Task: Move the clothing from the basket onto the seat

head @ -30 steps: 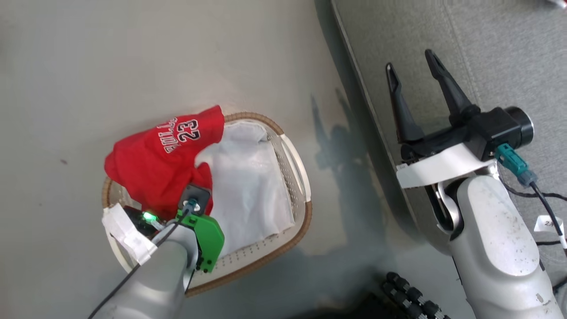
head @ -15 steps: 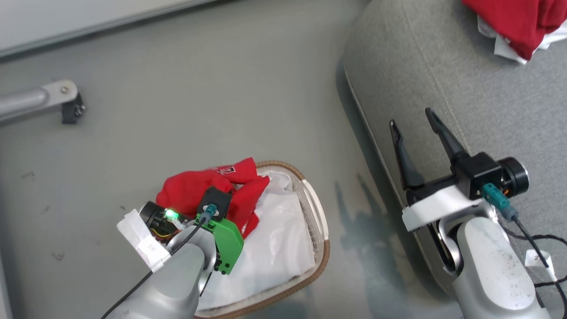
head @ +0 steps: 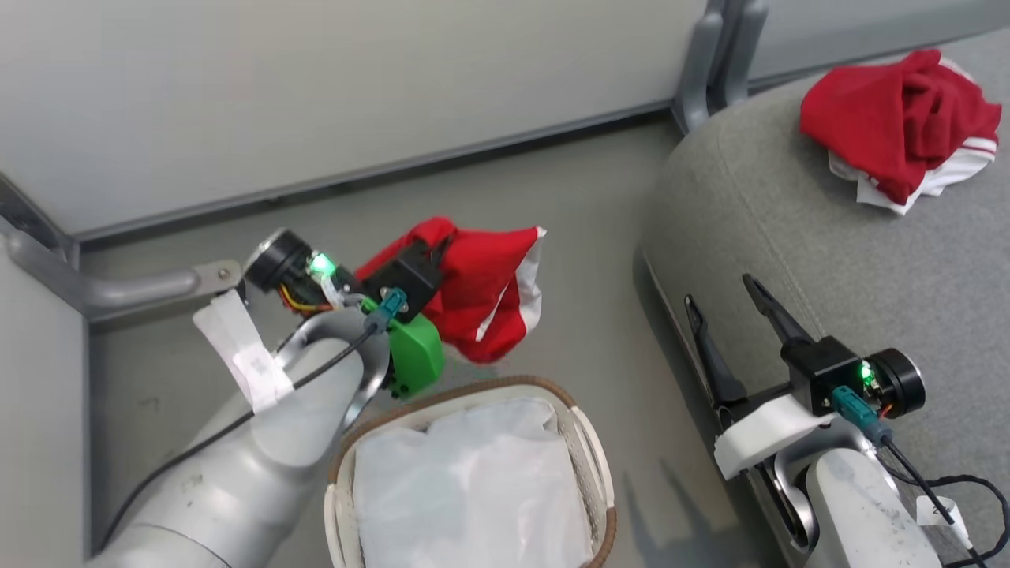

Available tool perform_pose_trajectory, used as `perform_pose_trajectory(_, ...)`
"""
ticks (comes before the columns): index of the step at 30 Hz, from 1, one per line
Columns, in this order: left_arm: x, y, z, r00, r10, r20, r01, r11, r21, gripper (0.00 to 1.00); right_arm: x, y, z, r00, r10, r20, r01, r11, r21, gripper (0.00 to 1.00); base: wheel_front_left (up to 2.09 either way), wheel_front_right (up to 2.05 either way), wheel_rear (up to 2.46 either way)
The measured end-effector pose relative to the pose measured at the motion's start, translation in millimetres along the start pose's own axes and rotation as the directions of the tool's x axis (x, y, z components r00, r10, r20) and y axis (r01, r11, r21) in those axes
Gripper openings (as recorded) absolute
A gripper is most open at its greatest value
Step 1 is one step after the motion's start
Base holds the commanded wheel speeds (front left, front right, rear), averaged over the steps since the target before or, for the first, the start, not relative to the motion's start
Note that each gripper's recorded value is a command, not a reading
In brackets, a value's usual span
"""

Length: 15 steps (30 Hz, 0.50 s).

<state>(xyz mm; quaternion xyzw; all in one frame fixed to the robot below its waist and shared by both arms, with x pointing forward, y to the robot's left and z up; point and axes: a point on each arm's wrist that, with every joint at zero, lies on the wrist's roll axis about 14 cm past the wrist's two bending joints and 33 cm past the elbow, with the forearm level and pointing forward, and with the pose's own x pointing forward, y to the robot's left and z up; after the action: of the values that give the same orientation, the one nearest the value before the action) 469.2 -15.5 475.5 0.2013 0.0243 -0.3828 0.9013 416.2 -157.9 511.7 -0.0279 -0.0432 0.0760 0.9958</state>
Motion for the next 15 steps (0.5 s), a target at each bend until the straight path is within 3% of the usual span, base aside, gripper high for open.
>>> perform_pose_trajectory(8,-20.8,50.8,111.4,0.978,0.066,0.200,-0.106,0.974,0.200,0.00,-10.1,15.6,35.2,0.995,0.041,0.090,-0.040,0.999,-0.020,1.00,0.00,0.00,0.00)
perform_pose_trajectory(15,-39.6,74.2,167.4,0.946,0.114,0.304,-0.194,0.949,0.249,0.00,-8.5,34.8,59.7,0.983,0.101,0.154,-0.097,0.995,-0.035,1.00,0.00,0.00,0.00)
